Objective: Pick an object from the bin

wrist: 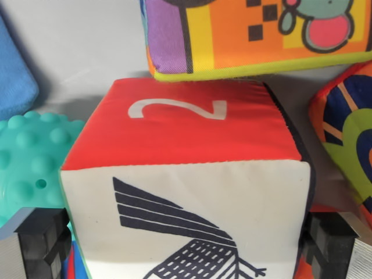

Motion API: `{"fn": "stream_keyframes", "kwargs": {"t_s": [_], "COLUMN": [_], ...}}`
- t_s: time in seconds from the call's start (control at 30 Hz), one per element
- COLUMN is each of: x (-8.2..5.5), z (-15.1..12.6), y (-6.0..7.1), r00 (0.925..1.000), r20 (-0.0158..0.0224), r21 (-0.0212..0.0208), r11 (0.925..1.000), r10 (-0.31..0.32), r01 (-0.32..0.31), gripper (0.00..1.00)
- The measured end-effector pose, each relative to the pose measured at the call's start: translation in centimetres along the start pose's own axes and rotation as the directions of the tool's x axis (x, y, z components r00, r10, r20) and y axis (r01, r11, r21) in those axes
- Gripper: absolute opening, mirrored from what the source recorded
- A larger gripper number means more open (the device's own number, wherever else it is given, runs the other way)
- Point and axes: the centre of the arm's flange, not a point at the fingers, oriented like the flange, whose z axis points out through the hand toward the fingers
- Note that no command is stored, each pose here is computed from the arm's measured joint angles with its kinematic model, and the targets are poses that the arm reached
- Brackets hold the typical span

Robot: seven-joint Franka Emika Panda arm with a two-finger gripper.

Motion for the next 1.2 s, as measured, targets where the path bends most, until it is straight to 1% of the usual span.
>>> {"fn": "stream_keyframes", "kwargs": {"t_s": [0.03, 0.5, 1.2], "x": [0.00, 0.00, -0.02], "z": [0.02, 0.00, -0.02], "y": [0.00, -0.05, -0.08], "r00": [1.0000, 1.0000, 1.0000], "r20": [-0.0001, -0.0011, -0.0012], "r21": [0.0001, 0.0012, 0.0014], "r11": [1.0000, 1.0000, 1.0000], "r10": [0.000, -0.001, -0.001], "r01": [0.000, 0.001, 0.001], "gripper": [0.00, 0.00, 0.00]}}
